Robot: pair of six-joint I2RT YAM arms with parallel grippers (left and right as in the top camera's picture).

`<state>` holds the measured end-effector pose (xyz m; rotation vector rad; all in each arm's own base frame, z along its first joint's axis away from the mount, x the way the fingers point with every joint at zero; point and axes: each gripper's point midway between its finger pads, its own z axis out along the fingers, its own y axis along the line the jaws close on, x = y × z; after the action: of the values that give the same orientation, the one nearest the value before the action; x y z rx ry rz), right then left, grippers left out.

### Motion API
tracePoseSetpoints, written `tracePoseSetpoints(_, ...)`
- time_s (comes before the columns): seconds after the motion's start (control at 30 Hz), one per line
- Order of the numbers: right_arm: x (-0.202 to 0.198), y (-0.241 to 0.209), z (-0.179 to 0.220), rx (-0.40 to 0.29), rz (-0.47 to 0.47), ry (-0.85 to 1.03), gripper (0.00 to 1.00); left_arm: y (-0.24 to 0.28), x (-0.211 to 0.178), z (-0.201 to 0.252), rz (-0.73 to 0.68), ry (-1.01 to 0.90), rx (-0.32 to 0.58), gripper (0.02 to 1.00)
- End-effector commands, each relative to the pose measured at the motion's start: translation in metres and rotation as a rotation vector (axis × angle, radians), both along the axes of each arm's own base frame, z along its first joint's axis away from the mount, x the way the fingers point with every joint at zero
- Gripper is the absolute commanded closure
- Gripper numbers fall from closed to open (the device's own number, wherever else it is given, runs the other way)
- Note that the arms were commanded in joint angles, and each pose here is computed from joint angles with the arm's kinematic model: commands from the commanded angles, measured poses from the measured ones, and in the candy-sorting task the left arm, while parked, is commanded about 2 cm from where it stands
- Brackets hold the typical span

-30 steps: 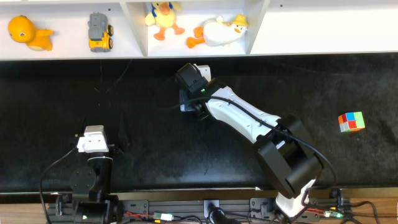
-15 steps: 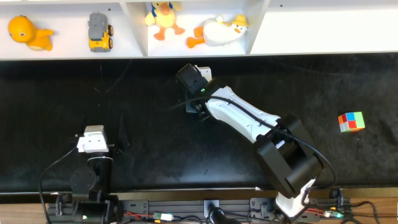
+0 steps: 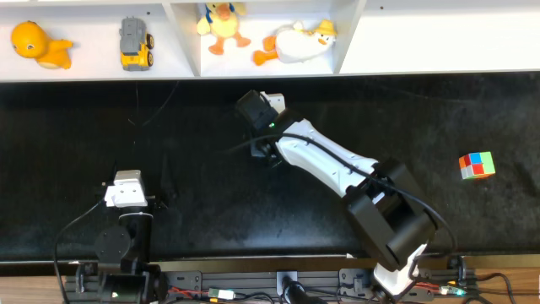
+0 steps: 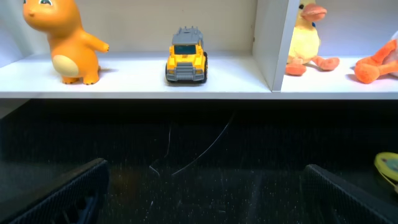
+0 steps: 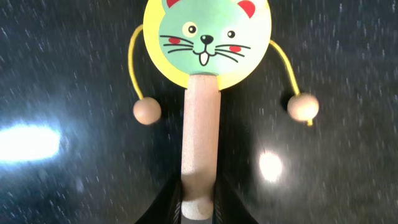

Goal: Store Toys

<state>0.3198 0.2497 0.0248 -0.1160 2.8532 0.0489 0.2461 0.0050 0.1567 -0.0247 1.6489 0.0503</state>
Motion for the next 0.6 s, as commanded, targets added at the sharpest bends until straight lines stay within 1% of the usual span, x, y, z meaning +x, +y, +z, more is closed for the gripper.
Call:
tracePoseSetpoints(0.03, -0.006, -0.004, 0.026, -0.007, -0.013, -0.035, 0.958, 0.000, 0.000, 0.001, -0.003, -0.006, 0.019, 0.020)
tracePoseSetpoints(0.17, -0.012, -0.022, 0.044, -0.060, -0.026, -0.055, 0.956, 0.000, 0.000, 0.001, -0.003, -0.005, 0.019, 0.020)
tracePoseSetpoints(0.2, -0.017, -0.034, 0.049, -0.079, -0.038, -0.051, 0.954, 0.000, 0.000, 0.001, -0.003, -0.005, 0.019, 0.020)
tracePoseSetpoints(0.3, -0.023, -0.052, 0.054, -0.082, -0.064, -0.047, 0.958, 0.000, 0.000, 0.001, -0.003, -0.006, 0.019, 0.020)
tracePoseSetpoints(0.33, -0.027, -0.062, 0.057, -0.077, -0.080, -0.052, 0.956, 0.000, 0.000, 0.001, -0.003, -0.006, 0.019, 0.020)
tracePoseSetpoints(0.47, -0.039, -0.080, 0.069, -0.062, -0.096, -0.080, 0.958, 0.000, 0.000, 0.001, -0.003, -0.006, 0.019, 0.020)
tracePoseSetpoints(0.6, -0.057, -0.109, 0.081, -0.071, -0.122, -0.133, 0.950, 0.000, 0.000, 0.001, -0.003, -0.005, 0.019, 0.020)
